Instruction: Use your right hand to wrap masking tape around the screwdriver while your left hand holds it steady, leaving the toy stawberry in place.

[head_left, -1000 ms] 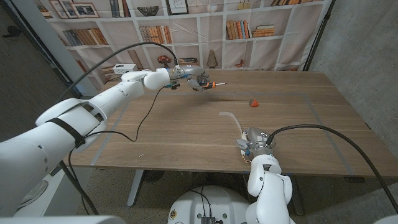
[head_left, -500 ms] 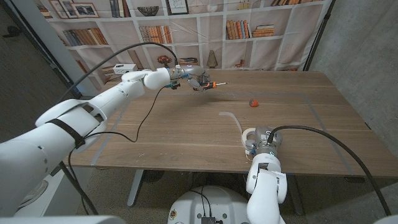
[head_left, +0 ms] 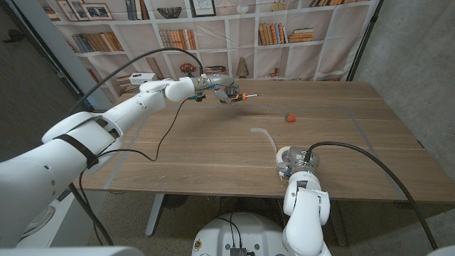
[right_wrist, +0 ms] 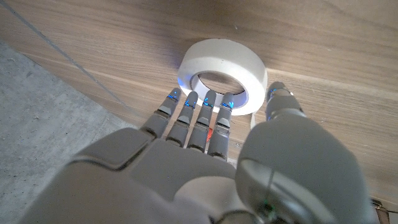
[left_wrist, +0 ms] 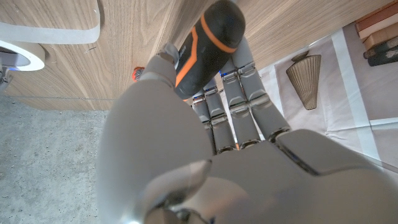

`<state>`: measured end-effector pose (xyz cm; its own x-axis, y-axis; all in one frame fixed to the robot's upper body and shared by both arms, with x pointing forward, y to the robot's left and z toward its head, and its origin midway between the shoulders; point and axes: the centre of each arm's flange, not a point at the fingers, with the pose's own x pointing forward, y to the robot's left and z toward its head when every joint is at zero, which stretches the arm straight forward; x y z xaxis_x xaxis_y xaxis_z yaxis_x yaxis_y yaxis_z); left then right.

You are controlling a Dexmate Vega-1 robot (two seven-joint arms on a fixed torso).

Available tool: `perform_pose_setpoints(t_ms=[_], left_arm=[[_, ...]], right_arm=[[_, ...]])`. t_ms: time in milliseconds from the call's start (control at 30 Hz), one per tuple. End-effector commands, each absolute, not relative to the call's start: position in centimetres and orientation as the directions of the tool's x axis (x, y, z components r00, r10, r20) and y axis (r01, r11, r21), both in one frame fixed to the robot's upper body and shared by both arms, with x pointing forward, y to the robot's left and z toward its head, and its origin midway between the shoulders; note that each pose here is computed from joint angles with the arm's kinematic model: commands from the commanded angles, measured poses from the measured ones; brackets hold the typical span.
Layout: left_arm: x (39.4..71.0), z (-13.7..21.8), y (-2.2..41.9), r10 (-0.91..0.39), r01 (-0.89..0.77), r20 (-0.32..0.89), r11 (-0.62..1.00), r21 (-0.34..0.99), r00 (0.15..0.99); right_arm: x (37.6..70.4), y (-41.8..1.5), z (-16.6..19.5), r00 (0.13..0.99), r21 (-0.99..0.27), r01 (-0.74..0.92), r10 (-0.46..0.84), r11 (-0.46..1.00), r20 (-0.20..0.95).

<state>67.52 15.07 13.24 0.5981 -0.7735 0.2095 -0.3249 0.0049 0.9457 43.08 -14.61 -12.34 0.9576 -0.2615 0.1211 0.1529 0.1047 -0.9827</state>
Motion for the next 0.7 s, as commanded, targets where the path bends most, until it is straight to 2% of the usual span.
perform_pose_setpoints(t_ms=[33,133,400,700], left_arm=[[67.8,13.5,15.1,-0.773,-0.321,0.206,0.003,0.947,0.600],[67.8,13.5,15.1,-0.773,-0.319,0.205,0.004,0.948,0.601],[67.8,13.5,15.2,-0.769,-0.317,0.210,0.010,0.948,0.604],[67.6,13.4,14.9,-0.769,-0.318,0.218,0.020,0.948,0.601]], right_arm=[[45.2,-14.0,-14.0,0.960,-0.996,0.069,-0.277,0.049,0.053],[45.8,-14.2,-14.7,0.965,-0.997,0.057,-0.260,0.047,0.043],[46.4,-15.0,-15.5,0.964,-0.991,0.124,-0.242,0.047,0.109],[45.9,-16.4,-15.3,0.948,-0.955,0.256,-0.231,0.148,0.218]])
